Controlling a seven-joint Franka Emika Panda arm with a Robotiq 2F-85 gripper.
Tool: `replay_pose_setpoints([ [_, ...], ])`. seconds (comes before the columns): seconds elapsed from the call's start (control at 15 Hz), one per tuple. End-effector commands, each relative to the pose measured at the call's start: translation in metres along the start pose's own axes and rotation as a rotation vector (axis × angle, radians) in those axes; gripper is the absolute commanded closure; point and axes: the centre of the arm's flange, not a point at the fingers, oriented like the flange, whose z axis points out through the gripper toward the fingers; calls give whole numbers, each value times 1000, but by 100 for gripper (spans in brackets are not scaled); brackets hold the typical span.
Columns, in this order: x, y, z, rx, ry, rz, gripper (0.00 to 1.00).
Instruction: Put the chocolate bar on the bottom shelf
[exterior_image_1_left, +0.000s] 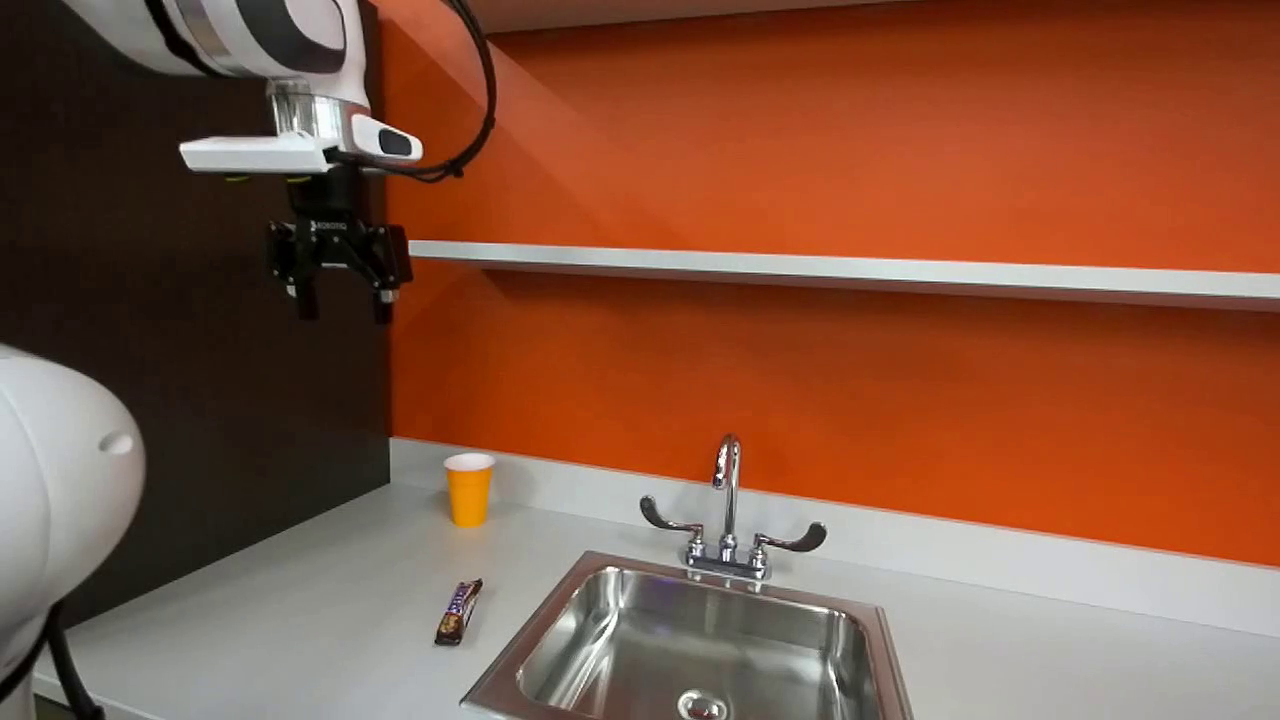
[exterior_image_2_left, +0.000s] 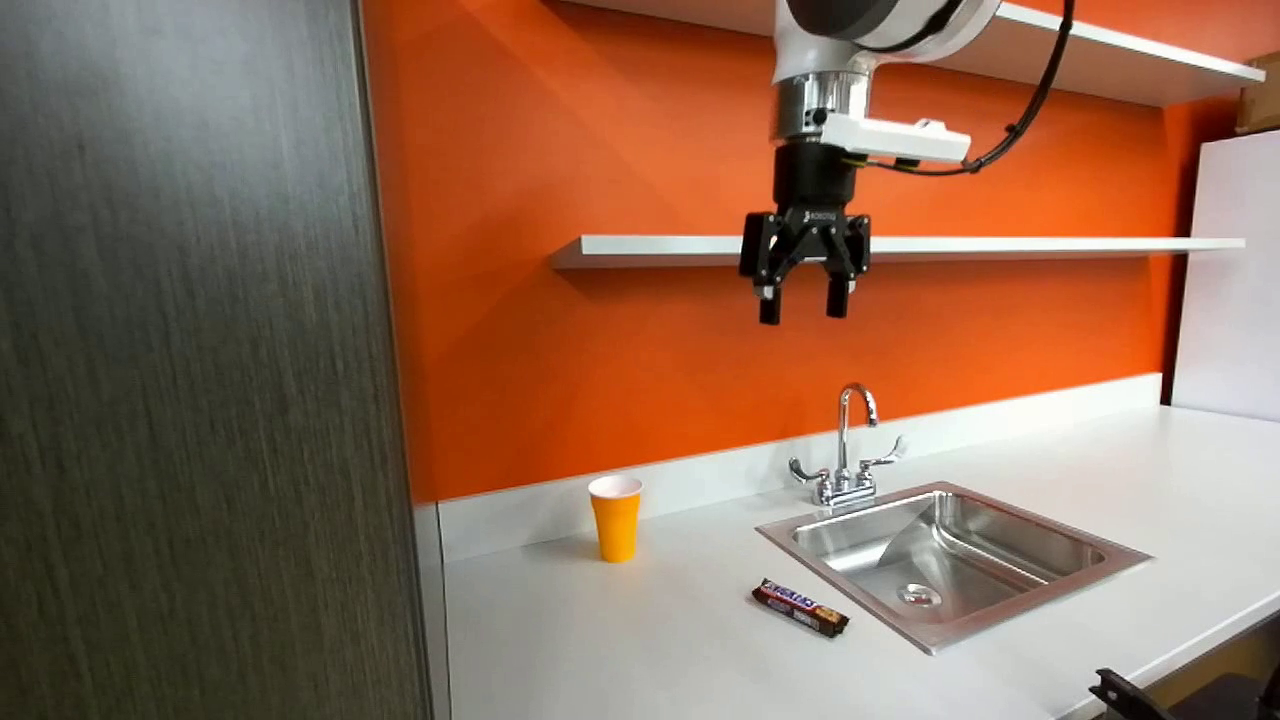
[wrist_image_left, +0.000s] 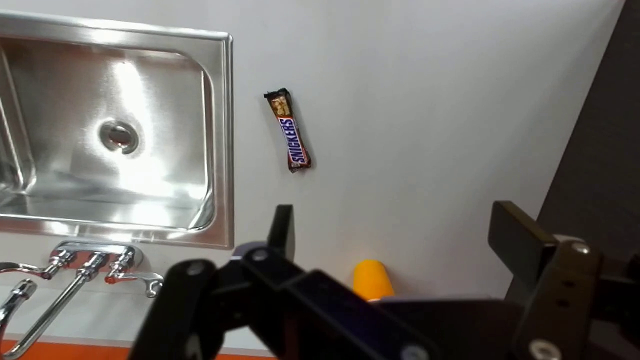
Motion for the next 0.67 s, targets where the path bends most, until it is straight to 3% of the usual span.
replay_pose_setpoints([
  [0.0,23,6,57,-7,3,-22,0],
  [0.6,40,35,187,-30,-53,-31,0],
])
